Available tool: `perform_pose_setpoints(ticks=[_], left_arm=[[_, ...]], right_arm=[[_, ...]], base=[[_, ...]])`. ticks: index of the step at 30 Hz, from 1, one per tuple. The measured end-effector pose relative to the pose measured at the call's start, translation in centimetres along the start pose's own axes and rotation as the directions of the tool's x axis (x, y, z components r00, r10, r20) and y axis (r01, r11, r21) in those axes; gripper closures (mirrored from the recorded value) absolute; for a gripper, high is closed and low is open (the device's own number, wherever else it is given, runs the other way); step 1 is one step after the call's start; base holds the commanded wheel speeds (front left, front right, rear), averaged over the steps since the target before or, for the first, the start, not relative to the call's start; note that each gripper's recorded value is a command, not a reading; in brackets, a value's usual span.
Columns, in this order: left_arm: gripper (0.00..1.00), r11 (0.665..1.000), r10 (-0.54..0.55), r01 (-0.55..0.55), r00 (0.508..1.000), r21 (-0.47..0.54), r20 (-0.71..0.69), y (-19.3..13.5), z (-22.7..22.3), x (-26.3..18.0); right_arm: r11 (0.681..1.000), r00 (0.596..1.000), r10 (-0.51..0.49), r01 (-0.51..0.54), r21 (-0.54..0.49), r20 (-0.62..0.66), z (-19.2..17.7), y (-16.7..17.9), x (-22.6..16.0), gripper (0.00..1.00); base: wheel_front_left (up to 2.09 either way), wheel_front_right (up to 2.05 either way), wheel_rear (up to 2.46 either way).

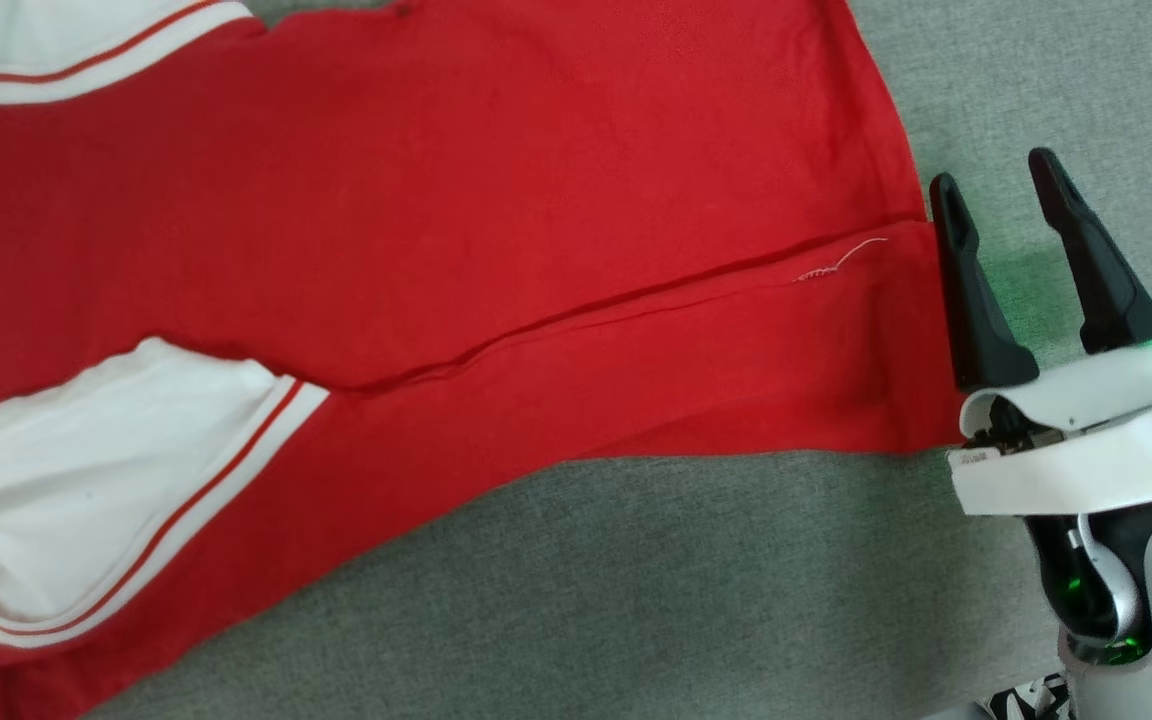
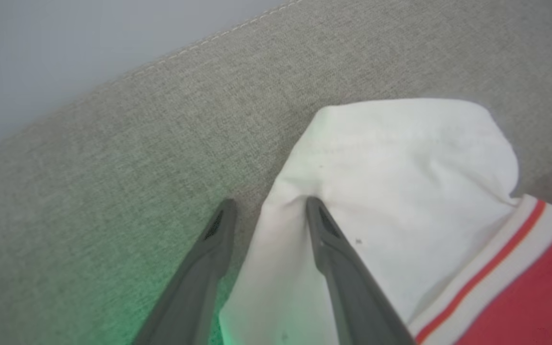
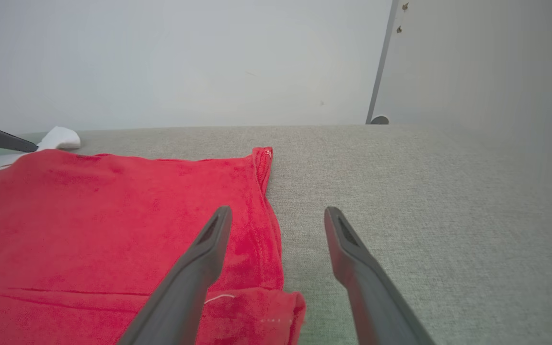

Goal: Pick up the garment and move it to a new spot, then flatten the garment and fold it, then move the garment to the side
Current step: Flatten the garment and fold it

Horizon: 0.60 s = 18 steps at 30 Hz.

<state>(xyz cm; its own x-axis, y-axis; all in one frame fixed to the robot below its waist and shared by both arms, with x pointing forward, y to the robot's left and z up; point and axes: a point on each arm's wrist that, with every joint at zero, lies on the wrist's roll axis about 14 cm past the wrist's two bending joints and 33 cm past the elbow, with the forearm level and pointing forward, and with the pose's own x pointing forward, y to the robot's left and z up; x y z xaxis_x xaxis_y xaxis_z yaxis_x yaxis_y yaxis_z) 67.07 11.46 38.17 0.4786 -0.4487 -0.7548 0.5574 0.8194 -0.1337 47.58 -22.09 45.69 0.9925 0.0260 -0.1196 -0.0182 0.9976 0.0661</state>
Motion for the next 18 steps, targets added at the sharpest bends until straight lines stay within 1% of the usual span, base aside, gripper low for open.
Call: perform_pose_setpoints(ticks=[3,8,12,16,18], left_arm=[[1.00,0.999,-0.026,0.026,1.000,-0.030,0.003,-0.4,-0.1,0.0],[1.00,0.998,-0.048,0.048,0.999,-0.050,0.002,-0.9,0.0,-0.3],[1.00,0.998,-0.052,0.053,0.998,-0.046,0.021,-1.2,0.2,-0.5],[1.00,0.998,-0.047,0.048,0.998,-0.028,0.039,-1.3,0.4,-0.8],[1.00,0.999,-0.046,0.048,0.998,-0.024,0.046,-1.3,0.5,-0.9]], right_arm=[[0.999,0.999,0.035,-0.035,-0.009,-0.014,0.2,0.5,0.9,0.00],[0.991,0.993,0.101,-0.106,-0.081,-0.063,1.8,0.9,3.8,0.00],[0.985,0.985,0.115,-0.130,-0.110,-0.130,2.9,0.6,6.6,0.00],[0.985,0.955,0.124,-0.150,-0.079,-0.269,2.0,0.6,8.9,0.00],[0.984,0.922,0.133,-0.168,-0.067,-0.365,1.0,0.9,9.6,0.00]], base=[[0.00,0.00,0.00],[0.00,0.00,0.00],[0.00,0.00,0.00],[0.00,0.00,0.00],[0.00,0.00,0.00]])
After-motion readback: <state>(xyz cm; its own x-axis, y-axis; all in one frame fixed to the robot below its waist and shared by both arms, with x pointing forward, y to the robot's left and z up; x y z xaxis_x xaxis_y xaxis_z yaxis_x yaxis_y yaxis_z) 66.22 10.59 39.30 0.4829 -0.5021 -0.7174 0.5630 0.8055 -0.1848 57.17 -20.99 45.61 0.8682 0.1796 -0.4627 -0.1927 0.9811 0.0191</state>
